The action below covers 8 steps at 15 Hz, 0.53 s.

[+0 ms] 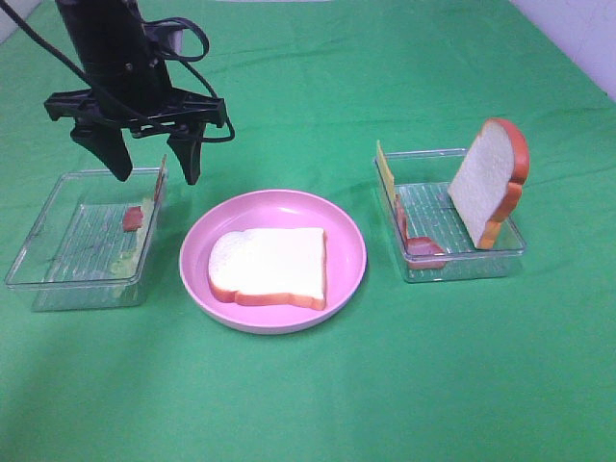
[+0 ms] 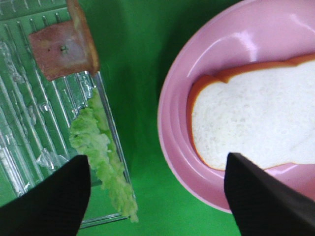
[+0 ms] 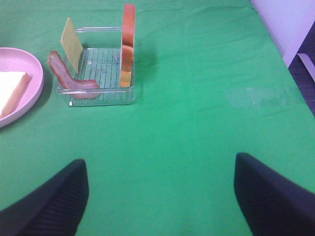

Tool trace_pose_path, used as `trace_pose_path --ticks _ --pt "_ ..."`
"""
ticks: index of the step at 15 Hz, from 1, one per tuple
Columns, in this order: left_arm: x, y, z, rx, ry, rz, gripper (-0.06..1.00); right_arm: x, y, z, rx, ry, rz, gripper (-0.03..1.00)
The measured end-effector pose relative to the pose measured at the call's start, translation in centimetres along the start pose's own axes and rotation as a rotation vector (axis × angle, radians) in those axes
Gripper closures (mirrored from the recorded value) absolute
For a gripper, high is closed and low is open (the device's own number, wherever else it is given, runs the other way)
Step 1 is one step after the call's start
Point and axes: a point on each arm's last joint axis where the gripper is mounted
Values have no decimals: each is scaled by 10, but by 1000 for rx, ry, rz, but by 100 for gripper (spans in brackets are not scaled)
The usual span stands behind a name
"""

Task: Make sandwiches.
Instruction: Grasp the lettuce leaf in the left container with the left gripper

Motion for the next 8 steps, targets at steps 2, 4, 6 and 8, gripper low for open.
trace_pose_path --ticks 2,4,6,8 --pt "7 7 -2 -36 1 -17 24 0 0 0 0 0 0 20" --pt "15 14 7 -84 30 -50 25 0 0 0 0 0 0 20" --pt "20 18 16 -109 63 -97 25 0 0 0 0 0 0 20" --pt "19 17 21 -112 68 -110 25 0 0 0 0 0 0 20"
Point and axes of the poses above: a point on each arm's last joint axis where the gripper is mounted, z pointing out along that axis toward the gripper, y along the wrist's bending axis when the last joint is at zero, x = y × z, and after that the axes turned 12 degrees about -z, right-handed
